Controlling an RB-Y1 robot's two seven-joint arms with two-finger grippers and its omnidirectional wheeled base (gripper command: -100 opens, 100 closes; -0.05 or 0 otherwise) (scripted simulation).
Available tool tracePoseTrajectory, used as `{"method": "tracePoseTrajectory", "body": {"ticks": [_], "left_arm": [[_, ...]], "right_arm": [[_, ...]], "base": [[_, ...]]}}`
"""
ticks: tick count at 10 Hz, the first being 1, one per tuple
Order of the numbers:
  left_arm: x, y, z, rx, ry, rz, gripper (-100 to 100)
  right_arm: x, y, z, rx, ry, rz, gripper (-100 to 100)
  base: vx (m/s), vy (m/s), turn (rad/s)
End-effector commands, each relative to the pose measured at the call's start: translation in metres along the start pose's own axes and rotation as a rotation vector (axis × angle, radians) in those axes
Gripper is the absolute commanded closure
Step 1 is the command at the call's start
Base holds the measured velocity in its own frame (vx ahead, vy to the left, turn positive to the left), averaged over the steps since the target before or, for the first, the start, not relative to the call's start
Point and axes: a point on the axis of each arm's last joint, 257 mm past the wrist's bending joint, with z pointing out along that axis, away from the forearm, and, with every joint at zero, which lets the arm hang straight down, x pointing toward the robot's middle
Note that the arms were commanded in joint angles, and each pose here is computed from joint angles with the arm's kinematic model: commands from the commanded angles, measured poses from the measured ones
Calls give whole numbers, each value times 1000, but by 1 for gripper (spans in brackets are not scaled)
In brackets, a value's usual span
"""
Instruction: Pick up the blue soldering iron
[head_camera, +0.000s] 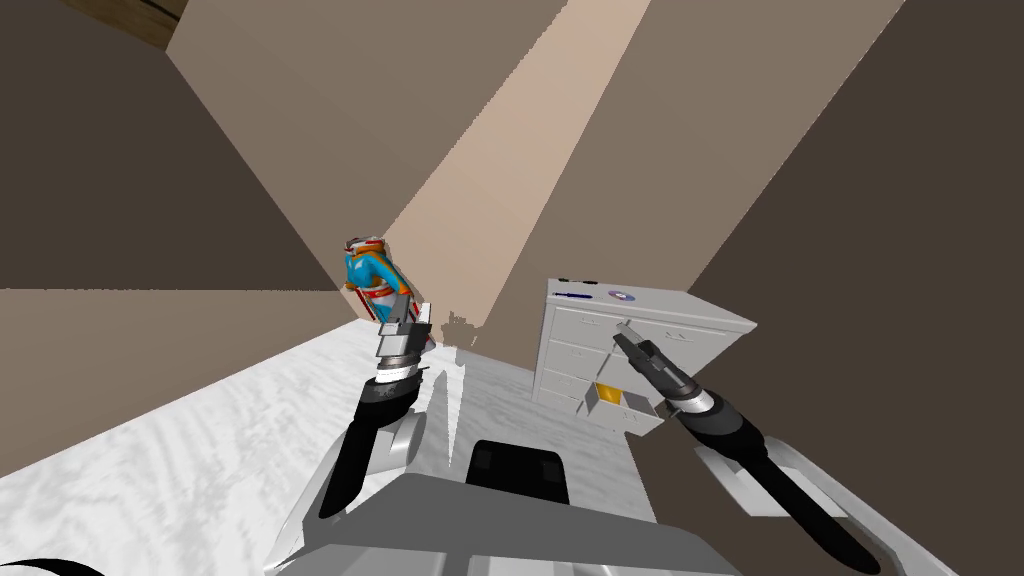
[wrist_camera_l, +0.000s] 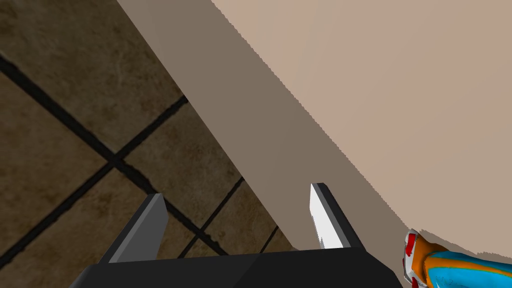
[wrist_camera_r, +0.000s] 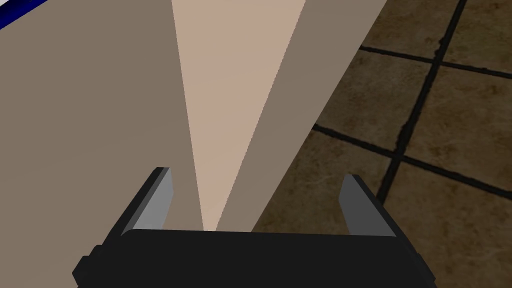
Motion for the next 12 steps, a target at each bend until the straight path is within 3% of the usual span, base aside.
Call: {"method": "tracePoseTrajectory", "body": {"ticks": [1, 12], "left_arm": [[0, 0, 0, 0, 0, 0, 0], [0, 0, 0, 0, 0, 0, 0]], "right_arm": [[3, 0, -2, -22, 47, -30, -100], [28, -20, -37, -174, 427, -261, -100]], "base": [[15, -1, 3], [27, 14, 3]]}}
